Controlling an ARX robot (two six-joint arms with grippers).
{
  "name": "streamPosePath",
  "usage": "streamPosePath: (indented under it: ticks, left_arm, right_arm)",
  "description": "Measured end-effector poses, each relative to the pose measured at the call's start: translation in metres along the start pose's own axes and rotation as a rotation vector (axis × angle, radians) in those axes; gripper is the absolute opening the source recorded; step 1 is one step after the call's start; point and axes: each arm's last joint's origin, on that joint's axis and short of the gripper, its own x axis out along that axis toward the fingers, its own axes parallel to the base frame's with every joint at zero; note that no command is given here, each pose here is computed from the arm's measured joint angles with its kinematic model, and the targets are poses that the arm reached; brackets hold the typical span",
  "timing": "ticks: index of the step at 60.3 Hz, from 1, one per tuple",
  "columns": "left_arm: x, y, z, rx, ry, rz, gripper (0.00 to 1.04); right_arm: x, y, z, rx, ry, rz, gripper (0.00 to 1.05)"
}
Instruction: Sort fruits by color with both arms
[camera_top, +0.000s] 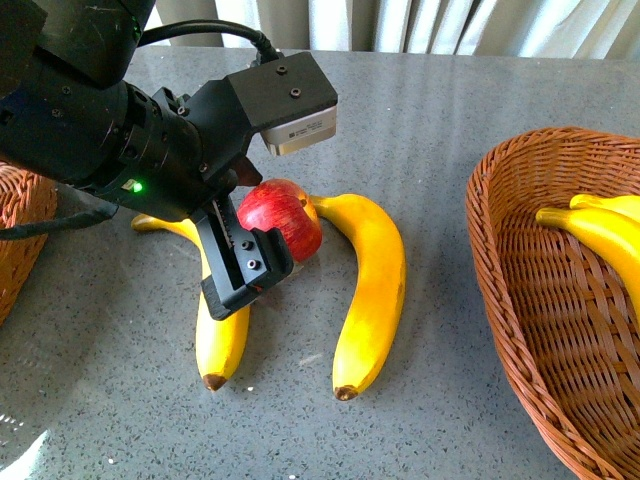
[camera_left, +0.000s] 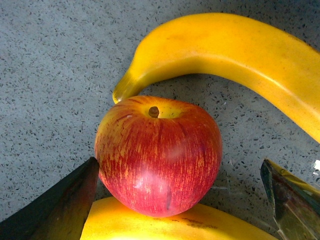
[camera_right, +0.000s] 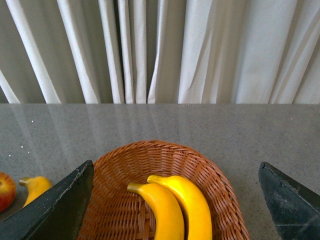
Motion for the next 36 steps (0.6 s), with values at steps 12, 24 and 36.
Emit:
streamPosePath:
  ticks: [12, 24, 36]
  left_arm:
    - [0.0015, 0.0012, 0.0008, 0.03, 0.013, -0.023, 0.96]
    - [0.0018, 0.0016, 0.0014, 0.043, 0.011, -0.031, 0.96]
    - [0.0018, 0.0016, 0.0014, 0.044, 0.011, -0.031, 0.96]
  right_arm:
    - [0.0, 0.0, 0.0, 0.0, 0.0, 0.0, 0.96]
    - [0.0, 0.0, 0.0, 0.0, 0.0, 0.0, 0.96]
    - [0.0, 0.0, 0.0, 0.0, 0.0, 0.0, 0.96]
